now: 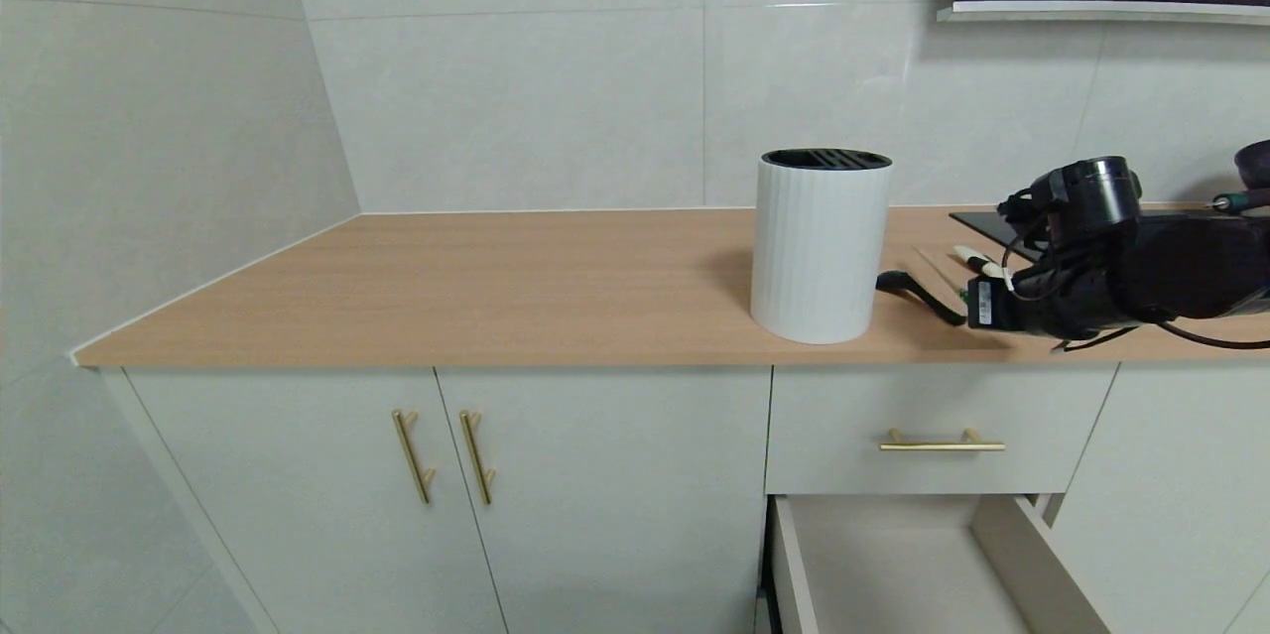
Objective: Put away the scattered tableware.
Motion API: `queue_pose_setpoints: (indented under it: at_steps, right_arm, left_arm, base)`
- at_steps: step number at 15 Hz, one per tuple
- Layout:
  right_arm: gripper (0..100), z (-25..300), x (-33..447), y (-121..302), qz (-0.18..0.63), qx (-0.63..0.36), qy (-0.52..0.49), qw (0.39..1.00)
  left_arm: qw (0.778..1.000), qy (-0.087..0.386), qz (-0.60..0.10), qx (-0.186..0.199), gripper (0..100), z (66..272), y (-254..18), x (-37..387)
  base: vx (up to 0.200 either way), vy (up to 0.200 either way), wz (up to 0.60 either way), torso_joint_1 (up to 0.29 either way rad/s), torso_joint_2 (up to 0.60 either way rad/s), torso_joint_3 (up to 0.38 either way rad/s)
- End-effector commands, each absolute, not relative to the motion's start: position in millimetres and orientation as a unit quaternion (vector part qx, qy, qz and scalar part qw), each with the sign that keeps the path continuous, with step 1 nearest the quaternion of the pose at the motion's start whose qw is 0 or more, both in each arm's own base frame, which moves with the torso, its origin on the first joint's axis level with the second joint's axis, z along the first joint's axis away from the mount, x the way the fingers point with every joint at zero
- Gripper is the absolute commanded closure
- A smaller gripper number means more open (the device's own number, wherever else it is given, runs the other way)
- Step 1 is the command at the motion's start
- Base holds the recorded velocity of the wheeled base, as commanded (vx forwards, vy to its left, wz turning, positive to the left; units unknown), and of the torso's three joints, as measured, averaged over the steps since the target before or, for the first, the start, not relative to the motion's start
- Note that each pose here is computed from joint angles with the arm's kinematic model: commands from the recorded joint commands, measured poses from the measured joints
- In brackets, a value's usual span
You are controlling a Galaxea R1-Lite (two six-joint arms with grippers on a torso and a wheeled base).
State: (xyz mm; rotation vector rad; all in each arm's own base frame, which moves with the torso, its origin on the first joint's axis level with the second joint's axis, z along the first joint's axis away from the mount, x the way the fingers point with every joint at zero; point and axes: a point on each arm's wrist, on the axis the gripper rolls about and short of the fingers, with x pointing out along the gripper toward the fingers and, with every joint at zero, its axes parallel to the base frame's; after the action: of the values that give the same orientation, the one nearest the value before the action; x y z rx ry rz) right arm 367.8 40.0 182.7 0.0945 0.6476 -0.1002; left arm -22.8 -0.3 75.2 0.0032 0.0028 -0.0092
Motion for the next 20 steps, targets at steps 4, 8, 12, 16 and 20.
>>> queue_pose_setpoints:
  at_steps: [4, 8, 12, 16, 20]
  right_arm:
    - [100, 239, 302, 33, -0.044, 0.070, 0.271, 0.959]
    - [100, 261, 233, 30, 0.018, 0.098, 0.304, 0.948]
    - [100, 276, 171, 27, 0.126, 0.129, 0.349, 0.919]
    - [100, 263, 160, 27, 0.144, 0.091, 0.367, 0.915]
    - [100, 251, 150, 41, 0.196, 0.066, 0.389, 0.898]
  left_arm:
    - [1.000, 0.002, -0.005, 0.002, 0, 75, 0, -23]
    - [1.000, 0.002, -0.005, 0.002, 0, 75, 0, -23]
    - [1.000, 0.002, -0.005, 0.002, 0, 75, 0, -23]
    - [1.000, 0.002, -0.005, 0.002, 0, 75, 0, -23]
    - [1.000, 0.002, -0.005, 0.002, 0, 75, 0, -23]
  base:
    - [0.000, 0.000, 0.00, 0.000, 0.00, 0.000]
    - [0.000, 0.000, 0.00, 0.000, 0.00, 0.000]
    - [0.000, 0.000, 0.00, 0.000, 0.00, 0.000]
    - [0.000, 0.000, 0.00, 0.000, 0.00, 0.000]
    - [0.000, 0.000, 0.00, 0.000, 0.00, 0.000]
